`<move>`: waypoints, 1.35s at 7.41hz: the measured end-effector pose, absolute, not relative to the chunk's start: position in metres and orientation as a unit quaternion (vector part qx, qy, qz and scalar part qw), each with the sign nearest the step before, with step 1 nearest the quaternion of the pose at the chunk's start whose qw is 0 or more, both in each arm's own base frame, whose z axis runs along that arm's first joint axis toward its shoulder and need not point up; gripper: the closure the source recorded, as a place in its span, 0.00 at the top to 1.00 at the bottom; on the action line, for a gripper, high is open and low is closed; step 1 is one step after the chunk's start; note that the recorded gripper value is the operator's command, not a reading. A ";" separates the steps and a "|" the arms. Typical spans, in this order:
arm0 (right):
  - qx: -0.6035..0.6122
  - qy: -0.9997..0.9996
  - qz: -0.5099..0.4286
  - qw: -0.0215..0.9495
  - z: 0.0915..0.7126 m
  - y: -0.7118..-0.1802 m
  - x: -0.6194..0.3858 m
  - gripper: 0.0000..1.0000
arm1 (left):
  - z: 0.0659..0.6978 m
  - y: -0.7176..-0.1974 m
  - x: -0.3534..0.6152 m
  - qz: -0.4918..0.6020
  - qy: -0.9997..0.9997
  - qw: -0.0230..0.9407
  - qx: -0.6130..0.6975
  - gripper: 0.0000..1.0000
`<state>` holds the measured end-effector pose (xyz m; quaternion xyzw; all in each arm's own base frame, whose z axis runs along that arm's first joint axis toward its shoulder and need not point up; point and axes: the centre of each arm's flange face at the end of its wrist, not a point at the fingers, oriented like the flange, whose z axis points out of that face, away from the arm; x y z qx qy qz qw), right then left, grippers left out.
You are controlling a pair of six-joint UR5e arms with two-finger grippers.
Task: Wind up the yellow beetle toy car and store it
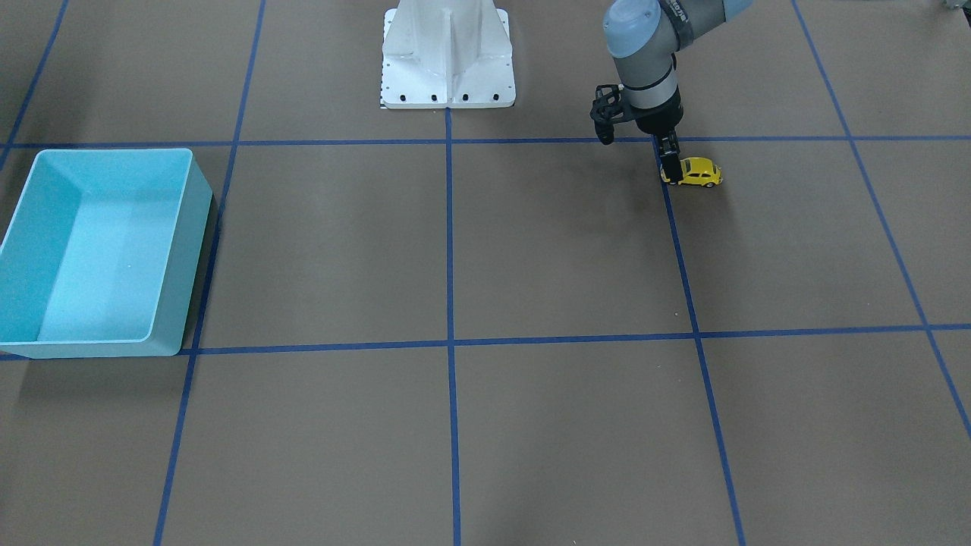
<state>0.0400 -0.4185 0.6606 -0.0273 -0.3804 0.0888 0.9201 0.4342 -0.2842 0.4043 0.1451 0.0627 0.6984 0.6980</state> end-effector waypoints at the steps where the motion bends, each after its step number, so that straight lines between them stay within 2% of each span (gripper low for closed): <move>1: -0.025 -0.381 0.088 0.920 0.659 -0.420 0.040 1.00 | 0.408 -0.283 0.435 0.699 0.071 0.696 0.145 0.92; 10: -0.029 -0.385 0.088 0.918 0.660 -0.418 0.039 1.00 | 0.421 -0.283 0.441 0.730 0.106 0.661 0.136 0.89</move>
